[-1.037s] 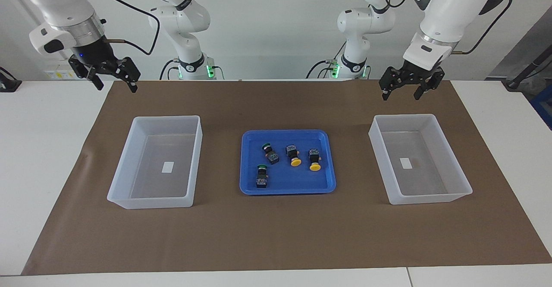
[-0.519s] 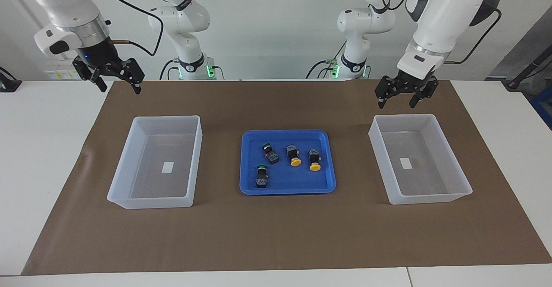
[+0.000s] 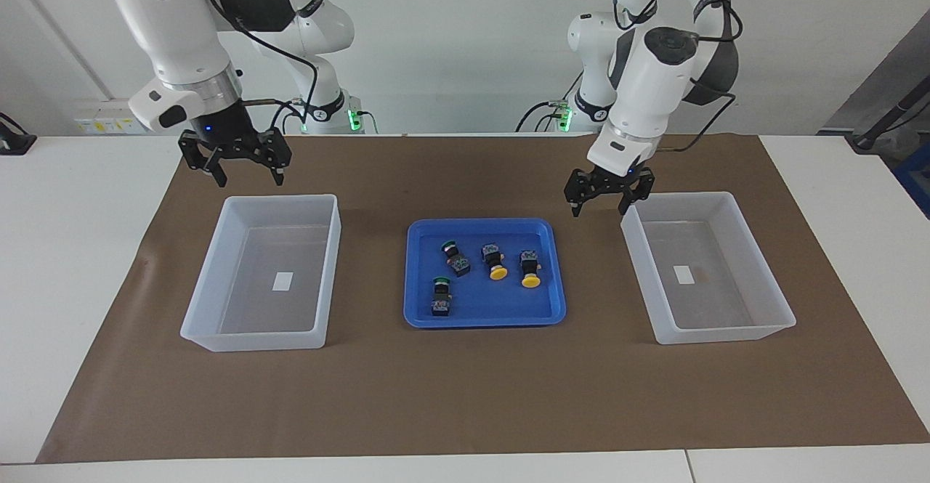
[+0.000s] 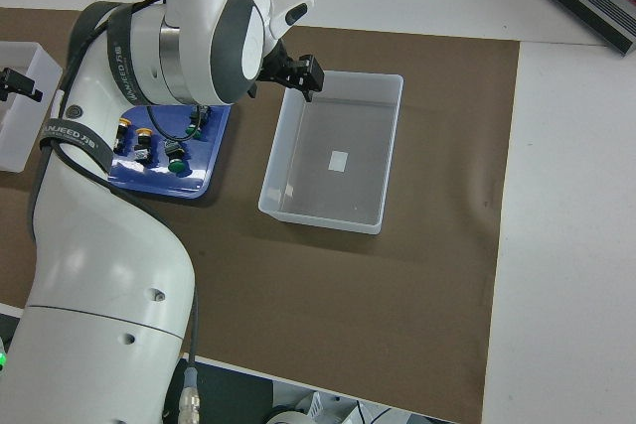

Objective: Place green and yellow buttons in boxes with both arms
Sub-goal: 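Move the left and right grippers over the buttons in the blue tray, then grasp a yellow button with the left gripper while the right gripper grasps a green one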

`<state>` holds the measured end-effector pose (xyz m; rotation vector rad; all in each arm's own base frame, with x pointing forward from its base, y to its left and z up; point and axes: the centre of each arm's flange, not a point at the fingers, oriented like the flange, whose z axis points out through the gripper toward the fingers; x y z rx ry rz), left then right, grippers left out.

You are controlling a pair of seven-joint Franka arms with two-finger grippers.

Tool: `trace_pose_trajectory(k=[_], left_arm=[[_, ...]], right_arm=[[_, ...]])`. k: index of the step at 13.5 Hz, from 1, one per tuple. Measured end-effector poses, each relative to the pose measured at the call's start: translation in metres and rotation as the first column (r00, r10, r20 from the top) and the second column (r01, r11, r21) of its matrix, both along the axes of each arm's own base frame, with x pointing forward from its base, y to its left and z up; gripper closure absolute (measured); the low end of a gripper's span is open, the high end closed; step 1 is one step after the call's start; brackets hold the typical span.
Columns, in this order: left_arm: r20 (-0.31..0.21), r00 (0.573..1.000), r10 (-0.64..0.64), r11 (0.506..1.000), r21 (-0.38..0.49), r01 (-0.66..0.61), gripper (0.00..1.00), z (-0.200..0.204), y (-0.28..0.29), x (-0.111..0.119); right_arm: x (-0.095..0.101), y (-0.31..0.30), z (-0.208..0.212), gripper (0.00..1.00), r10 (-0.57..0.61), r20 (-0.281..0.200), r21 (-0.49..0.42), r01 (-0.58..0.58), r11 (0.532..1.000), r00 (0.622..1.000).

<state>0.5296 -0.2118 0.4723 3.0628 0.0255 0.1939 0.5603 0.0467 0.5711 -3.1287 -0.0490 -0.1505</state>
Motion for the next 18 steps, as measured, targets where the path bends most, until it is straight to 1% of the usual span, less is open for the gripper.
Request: trace_pose_trajectory(k=[2, 4, 8, 9, 11, 13, 15, 16, 18], left_arm=[[0.020, 1.000, 0.000, 1.000, -0.017, 0.000, 0.00, -0.024, -0.011, 0.001], [0.025, 1.000, -0.004, 1.000, -0.023, 0.005, 0.00, -0.043, -0.015, 0.000], [0.057, 0.998, 0.004, 0.999, -0.044, -0.002, 0.00, -0.068, -0.024, -0.009], [0.061, 0.998, 0.014, 0.998, -0.055, -0.011, 0.00, -0.078, -0.033, -0.011], [0.057, 0.998, 0.023, 0.997, -0.072, -0.019, 0.00, -0.099, -0.051, -0.014], [0.042, 0.999, 0.014, 0.997, -0.073, -0.011, 0.00, -0.117, -0.059, -0.015], [0.038, 0.999, 0.004, 0.997, -0.078, -0.001, 0.00, -0.131, -0.066, -0.016], [0.035, 0.999, -0.004, 0.997, -0.081, 0.006, 0.00, -0.140, -0.072, -0.018], [0.023, 1.000, -0.020, 0.996, -0.083, 0.022, 0.00, -0.158, -0.084, -0.022]], right_arm=[[0.012, 0.026, -0.025, 0.00, 0.032, 0.012, 0.023, -0.032, 0.999, 0.999], [0.026, 0.062, -0.056, 0.00, 0.066, 0.019, 0.061, -0.067, 0.996, 0.998], [0.047, 0.133, -0.126, 0.00, 0.149, 0.056, 0.061, -0.152, 0.986, 0.987], [0.050, 0.145, -0.138, 0.00, 0.156, 0.065, 0.063, -0.160, 0.985, 0.986], [0.051, 0.173, -0.157, 0.00, 0.133, 0.092, 0.076, -0.140, 0.987, 0.987], [0.051, 0.206, -0.180, 0.00, 0.104, 0.134, 0.093, -0.117, 0.989, 0.985], [0.054, 0.225, -0.205, 0.00, 0.099, 0.165, 0.101, -0.117, 0.988, 0.981], [0.055, 0.231, -0.216, 0.00, 0.091, 0.172, 0.111, -0.111, 0.988, 0.981], [0.054, 0.246, -0.237, 0.00, 0.087, 0.166, 0.123, -0.108, 0.987, 0.982]])
